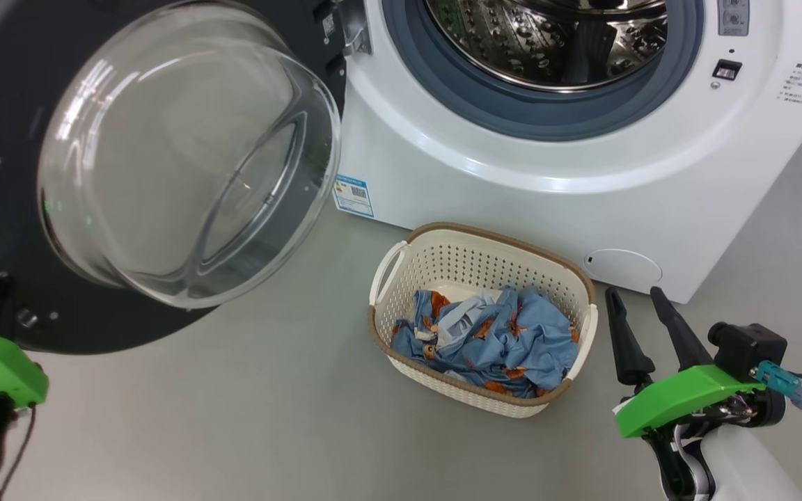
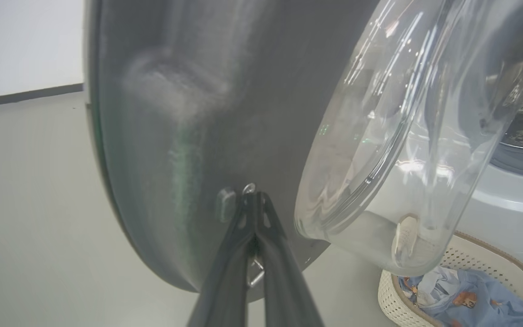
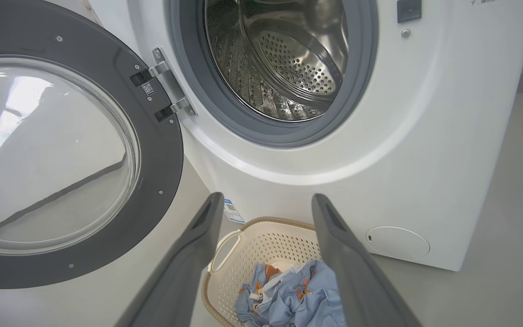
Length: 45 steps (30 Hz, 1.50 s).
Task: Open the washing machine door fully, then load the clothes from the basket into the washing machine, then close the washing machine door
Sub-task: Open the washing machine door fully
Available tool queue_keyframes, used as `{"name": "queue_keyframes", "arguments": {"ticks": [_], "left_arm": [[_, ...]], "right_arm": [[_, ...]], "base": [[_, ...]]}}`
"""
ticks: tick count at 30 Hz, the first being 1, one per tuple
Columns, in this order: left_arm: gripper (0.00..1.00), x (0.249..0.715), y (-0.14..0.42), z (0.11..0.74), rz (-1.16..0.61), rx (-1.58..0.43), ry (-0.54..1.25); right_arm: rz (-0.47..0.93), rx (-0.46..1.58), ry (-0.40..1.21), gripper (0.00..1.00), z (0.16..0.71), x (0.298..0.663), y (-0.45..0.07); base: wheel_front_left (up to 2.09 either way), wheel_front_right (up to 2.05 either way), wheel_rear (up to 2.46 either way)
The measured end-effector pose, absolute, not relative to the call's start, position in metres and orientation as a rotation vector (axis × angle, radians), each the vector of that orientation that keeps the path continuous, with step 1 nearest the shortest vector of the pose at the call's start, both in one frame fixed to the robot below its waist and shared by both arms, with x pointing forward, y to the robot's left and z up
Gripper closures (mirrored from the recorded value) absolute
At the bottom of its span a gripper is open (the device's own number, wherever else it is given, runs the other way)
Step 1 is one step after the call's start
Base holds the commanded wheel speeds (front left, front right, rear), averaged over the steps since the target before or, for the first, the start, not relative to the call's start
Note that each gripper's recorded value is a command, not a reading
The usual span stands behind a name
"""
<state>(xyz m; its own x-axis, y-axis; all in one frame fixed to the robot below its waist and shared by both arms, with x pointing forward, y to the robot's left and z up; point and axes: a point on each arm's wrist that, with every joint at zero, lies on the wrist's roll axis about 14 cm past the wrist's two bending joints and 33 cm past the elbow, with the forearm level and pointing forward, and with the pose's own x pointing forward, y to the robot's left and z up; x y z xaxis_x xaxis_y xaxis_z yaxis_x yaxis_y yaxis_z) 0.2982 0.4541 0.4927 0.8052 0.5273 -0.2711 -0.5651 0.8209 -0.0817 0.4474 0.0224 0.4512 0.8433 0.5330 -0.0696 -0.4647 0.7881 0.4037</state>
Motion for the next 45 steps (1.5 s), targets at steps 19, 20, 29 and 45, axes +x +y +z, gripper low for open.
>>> {"name": "queue_keyframes", "arguments": {"ticks": [19,20,29,45], "left_arm": [[1.00,0.307,0.480,0.495,0.617,-0.092,0.299],[1.00,0.307,0.480,0.496,0.613,-0.089,0.293],[1.00,0.311,0.469,0.499,0.567,-0.061,0.269],[0.00,0.326,0.413,0.495,0.395,-0.107,0.144]], "right_arm": [[0.521,0.378,0.184,0.00,0.448,0.454,0.016],[0.522,0.378,0.182,0.00,0.449,0.454,0.016],[0.524,0.374,0.161,0.00,0.458,0.453,0.016],[0.465,0.369,0.126,0.00,0.471,0.437,-0.012]], "base": [[0.00,0.00,0.00],[0.00,0.00,0.00],[0.00,0.00,0.00],[0.00,0.00,0.00]]}}
